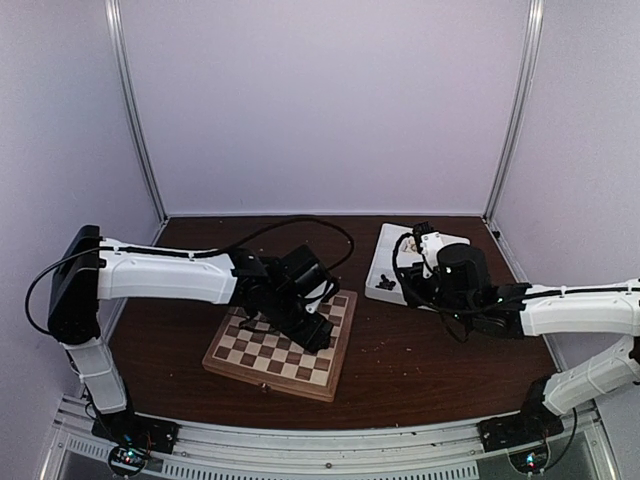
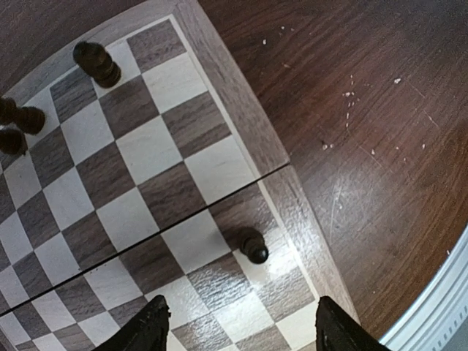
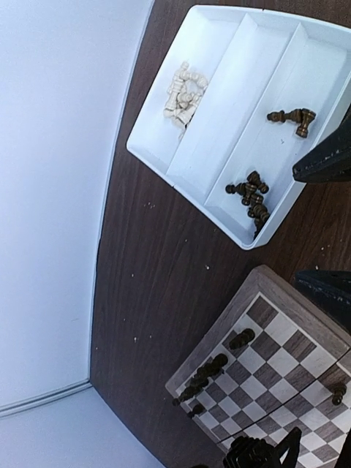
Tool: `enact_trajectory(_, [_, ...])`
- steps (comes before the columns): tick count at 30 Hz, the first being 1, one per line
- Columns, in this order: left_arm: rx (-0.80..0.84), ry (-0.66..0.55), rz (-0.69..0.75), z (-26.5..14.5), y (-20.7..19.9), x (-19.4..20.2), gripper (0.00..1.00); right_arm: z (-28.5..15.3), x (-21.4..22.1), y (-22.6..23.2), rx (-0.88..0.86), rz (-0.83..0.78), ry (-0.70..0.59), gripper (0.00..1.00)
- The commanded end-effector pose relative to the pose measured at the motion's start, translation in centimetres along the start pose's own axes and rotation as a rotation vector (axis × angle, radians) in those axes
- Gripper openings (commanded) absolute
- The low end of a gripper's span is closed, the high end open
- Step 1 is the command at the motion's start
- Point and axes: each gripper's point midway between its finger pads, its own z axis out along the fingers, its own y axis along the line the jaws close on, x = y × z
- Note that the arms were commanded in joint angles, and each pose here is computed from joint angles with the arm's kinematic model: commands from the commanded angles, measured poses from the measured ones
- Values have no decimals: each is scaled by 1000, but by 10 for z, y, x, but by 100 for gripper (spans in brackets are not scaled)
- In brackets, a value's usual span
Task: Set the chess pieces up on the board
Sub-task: Pick up the chess piece from the chessboard.
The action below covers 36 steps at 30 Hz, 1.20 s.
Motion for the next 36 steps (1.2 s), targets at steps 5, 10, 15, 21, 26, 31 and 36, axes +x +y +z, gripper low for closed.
enact_trajectory(5, [-101, 44, 29, 12, -4, -10, 60, -12, 16, -28, 55, 45, 10, 43])
enact_trajectory(10, [-99, 54, 27, 20, -7, -13, 46, -17, 17, -28, 29, 55, -9, 43])
enact_trajectory(15, [-87, 69, 24, 27, -10, -12, 41, -21, 15, -31, 34, 48, -20, 46])
enact_trajectory(21, [-71, 77, 20, 31, -14, -13, 27, -21, 15, -33, 35, 49, -19, 46])
enact_trajectory(26, [-75, 88, 21, 34, -13, -12, 24, -20, 17, -33, 36, 47, -16, 47])
enact_trajectory(31, [-67, 102, 24, 38, -15, -11, 16, -19, 17, -34, 37, 49, -15, 47])
enact_trajectory(36, [-76, 101, 24, 38, -14, -12, 9, -19, 18, -35, 37, 52, -14, 47])
